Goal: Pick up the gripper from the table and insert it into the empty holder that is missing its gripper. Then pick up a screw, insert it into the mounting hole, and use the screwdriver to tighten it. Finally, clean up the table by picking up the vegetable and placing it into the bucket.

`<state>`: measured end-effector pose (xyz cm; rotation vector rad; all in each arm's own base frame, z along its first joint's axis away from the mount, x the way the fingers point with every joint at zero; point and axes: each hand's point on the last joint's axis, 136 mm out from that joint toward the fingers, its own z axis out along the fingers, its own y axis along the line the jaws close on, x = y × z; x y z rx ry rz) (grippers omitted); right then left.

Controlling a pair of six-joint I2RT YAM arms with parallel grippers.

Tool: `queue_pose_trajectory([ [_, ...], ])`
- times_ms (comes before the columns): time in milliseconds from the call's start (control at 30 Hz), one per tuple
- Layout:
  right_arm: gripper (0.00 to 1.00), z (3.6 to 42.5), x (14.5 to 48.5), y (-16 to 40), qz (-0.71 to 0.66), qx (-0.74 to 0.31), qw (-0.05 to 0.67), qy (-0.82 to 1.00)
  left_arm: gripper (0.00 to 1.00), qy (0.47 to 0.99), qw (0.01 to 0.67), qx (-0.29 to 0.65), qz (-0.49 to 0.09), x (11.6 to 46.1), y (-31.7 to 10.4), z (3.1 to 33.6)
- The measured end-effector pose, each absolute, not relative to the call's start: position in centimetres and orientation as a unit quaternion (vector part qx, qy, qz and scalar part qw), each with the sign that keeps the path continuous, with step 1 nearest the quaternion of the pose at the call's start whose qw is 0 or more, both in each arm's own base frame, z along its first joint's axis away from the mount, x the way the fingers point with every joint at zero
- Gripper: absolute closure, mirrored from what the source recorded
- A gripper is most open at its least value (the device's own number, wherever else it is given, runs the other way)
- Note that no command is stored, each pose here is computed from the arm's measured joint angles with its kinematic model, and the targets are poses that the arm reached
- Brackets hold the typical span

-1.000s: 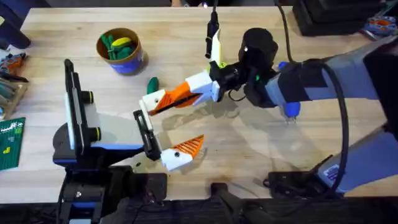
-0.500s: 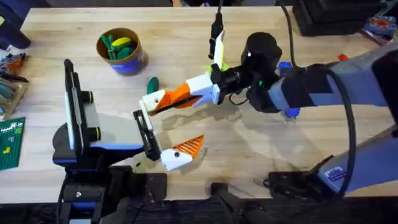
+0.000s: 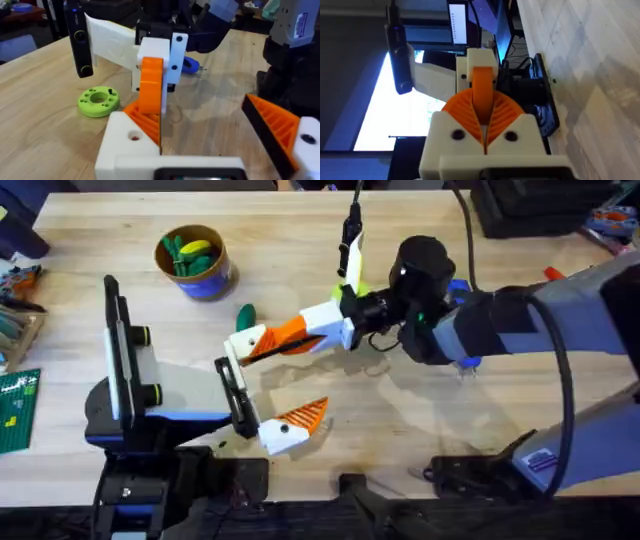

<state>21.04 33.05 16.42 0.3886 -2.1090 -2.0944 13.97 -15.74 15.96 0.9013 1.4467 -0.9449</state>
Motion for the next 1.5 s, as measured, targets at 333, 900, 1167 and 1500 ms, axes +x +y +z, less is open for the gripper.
queue_pose_trajectory([
  [333,0.988,16.27,20.99,33.02,-0.694,0.122,0.080,-0.705,0.015,0.616,0.560,0.380,-0.404,13.95,-15.75,15.96],
  [900,0.988,16.35,20.84,32.97,-0.694,0.126,0.081,-0.705,0.015,0.615,0.559,0.381,-0.405,13.91,-15.77,15.95],
  [1167,0.988,16.35,20.84,32.97,-0.694,0.129,0.078,-0.704,0.015,0.615,0.559,0.381,-0.405,13.90,-15.77,15.95],
  [1500,0.167,16.16,20.68,33.07,-0.692,0.129,0.082,-0.706,0.015,0.612,0.561,0.385,-0.403,13.85,-15.79,15.97],
])
